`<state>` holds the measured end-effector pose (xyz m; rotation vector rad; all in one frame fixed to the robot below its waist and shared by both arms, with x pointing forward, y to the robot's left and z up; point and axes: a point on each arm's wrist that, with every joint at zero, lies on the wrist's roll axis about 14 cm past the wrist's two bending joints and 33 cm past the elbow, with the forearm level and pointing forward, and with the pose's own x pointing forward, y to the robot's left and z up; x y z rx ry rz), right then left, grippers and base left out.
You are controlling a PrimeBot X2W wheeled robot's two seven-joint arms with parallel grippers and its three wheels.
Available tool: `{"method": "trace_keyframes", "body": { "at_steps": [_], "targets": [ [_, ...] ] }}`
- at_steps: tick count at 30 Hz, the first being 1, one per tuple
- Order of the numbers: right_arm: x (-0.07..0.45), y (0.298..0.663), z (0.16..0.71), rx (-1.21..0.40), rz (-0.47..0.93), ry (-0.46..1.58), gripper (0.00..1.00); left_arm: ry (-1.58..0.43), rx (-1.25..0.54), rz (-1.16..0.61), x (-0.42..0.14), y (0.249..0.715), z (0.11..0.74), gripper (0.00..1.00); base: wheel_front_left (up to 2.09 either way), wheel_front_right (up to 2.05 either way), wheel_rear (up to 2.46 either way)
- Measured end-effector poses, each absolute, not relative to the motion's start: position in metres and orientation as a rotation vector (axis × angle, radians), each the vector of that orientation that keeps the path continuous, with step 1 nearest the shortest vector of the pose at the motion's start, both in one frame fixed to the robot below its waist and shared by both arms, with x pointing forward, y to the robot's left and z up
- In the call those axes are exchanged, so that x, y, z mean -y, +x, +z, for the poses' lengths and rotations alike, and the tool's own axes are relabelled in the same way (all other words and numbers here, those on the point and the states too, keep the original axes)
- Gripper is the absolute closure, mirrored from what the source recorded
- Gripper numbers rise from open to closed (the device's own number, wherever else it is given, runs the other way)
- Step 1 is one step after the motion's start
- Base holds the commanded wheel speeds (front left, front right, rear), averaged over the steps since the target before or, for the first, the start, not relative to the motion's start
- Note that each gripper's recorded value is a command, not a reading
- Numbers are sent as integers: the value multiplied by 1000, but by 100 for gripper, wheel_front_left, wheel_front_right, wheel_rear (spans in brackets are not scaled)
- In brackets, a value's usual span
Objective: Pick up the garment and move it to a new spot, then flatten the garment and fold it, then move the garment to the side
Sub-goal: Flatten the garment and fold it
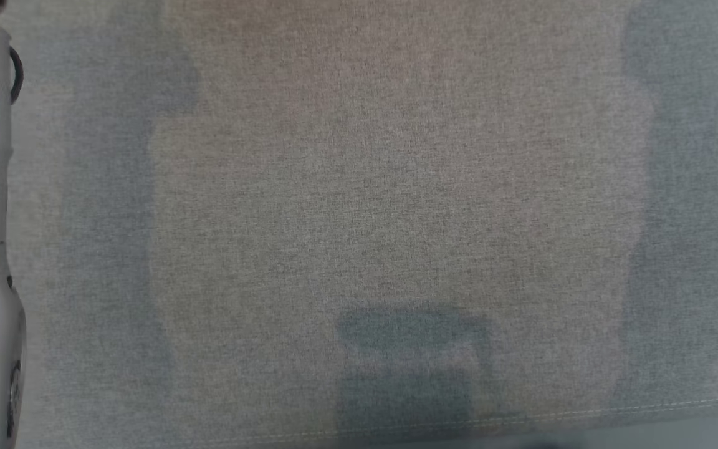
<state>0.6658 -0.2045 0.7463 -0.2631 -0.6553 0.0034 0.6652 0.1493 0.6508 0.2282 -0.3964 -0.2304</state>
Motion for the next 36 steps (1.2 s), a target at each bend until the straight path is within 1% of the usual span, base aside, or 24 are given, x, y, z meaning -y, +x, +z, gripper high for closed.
{"method": "trace_keyframes", "body": {
  "at_steps": [5, 8, 10, 13, 16, 19, 20, 22, 28, 36],
  "targets": [
    [210, 686, 687, 550, 15, -207, 100, 188, 293, -238, -153, 679, 595, 100, 0, 0, 0],
    [207, 691, 630, 440, 45, -161, 100, 160, 205, -252, -150, 678, 547, 100, 0, 0, 0],
    [208, 686, 590, 358, 56, -113, 100, 138, 133, -271, -144, 671, 511, 100, 0, 0, 0],
    [213, 669, 539, 241, 67, -64, 100, 67, 34, -271, -138, 652, 468, 100, 0, 0, 0],
    [219, 643, 503, 147, 60, -10, 100, 3, -61, -250, -140, 624, 432, 100, 0, 0, 0],
    [225, 611, 479, 76, 45, 46, 100, -55, -150, -216, -144, 591, 404, 100, 0, 0, 0],
    [231, 587, 466, 32, 28, 77, 100, -122, -206, -169, -150, 567, 388, 100, 0, 0, 0],
    [237, 563, 457, -2, 17, 80, 100, -136, -259, -153, -152, 543, 375, 100, 0, 0, 0],
    [256, 482, 420, -146, -60, 148, 100, -193, -332, -106, -154, 485, 364, 100, 0, 0, 0],
    [257, 404, 410, -224, -79, 174, 100, -246, -403, -23, -169, 409, 355, 100, 0, 0, 0]
  ]
}}
